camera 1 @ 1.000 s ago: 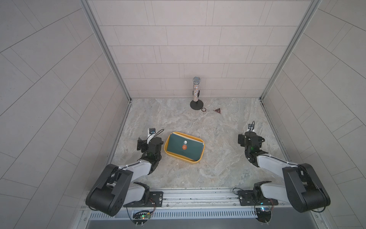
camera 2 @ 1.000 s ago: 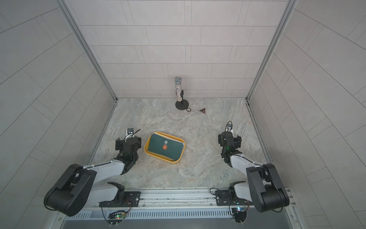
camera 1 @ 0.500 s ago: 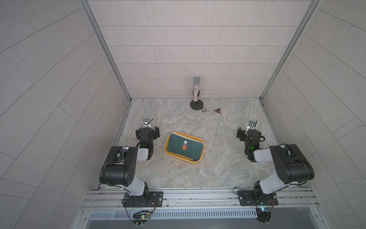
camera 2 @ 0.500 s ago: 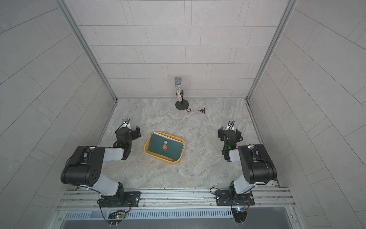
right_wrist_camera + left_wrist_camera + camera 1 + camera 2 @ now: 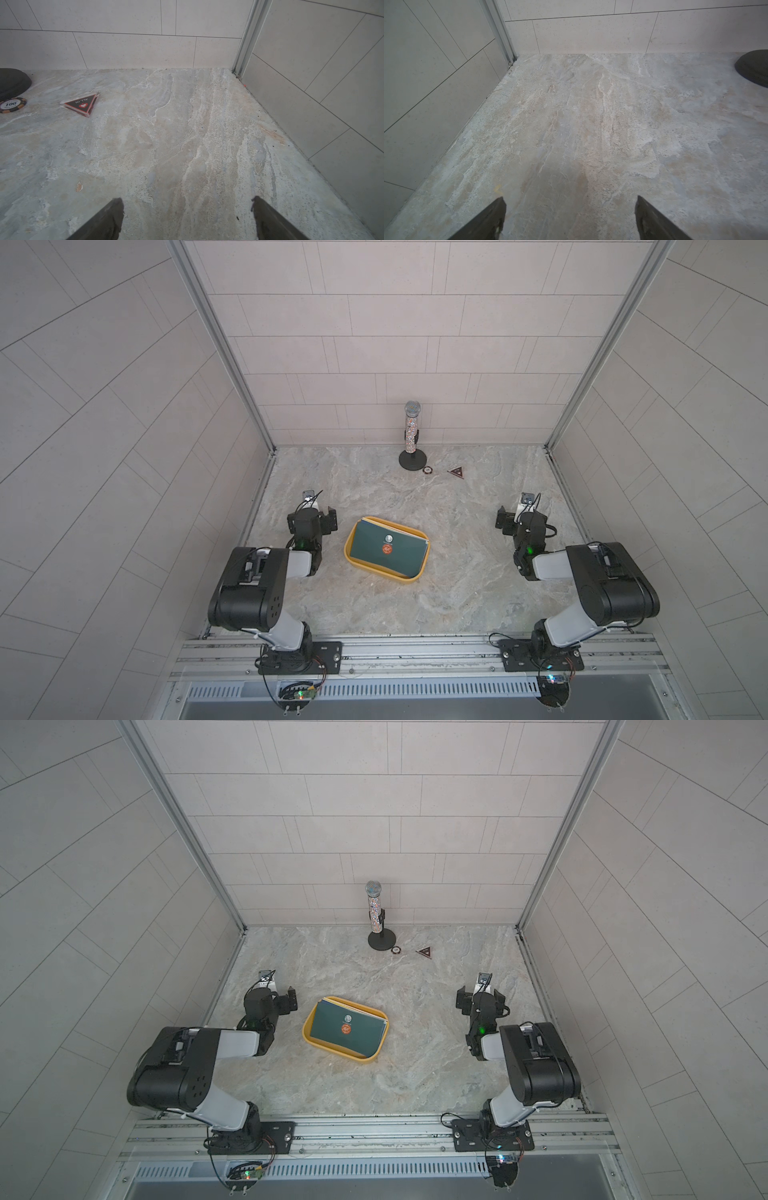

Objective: Put the sealed envelopes into the storage box
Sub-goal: Reset both arms

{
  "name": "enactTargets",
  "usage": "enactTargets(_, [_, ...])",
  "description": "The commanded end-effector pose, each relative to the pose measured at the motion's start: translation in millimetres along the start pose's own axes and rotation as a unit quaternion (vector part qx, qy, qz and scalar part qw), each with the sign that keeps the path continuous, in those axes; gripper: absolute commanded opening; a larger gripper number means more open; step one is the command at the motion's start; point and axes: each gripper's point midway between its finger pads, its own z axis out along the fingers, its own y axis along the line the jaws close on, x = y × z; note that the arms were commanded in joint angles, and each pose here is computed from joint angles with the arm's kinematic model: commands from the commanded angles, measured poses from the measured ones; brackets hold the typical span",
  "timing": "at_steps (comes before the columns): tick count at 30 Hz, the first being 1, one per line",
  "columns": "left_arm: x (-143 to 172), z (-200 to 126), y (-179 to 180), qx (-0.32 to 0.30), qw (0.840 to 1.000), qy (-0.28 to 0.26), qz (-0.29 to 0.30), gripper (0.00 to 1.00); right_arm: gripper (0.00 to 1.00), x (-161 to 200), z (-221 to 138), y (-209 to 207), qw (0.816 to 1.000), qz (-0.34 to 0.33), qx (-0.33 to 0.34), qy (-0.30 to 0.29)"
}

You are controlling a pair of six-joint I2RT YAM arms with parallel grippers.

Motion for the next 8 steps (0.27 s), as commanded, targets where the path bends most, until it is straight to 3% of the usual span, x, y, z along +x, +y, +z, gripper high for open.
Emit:
enactTargets(1, [-4.2,0.5,1.1,0.0,1.0,-0.006,-0.006,1.0,1.0,-0.1,-0.1,-1.0,1.0,0.0,0.001,-0.001])
enactTargets(8, [-3.9,-0.3,2.1,-0.002,1.0,-0.006,-0.008,1.0,1.0,-0.1,0.0,-1.0,1.0,-0.002,0.001,-0.002])
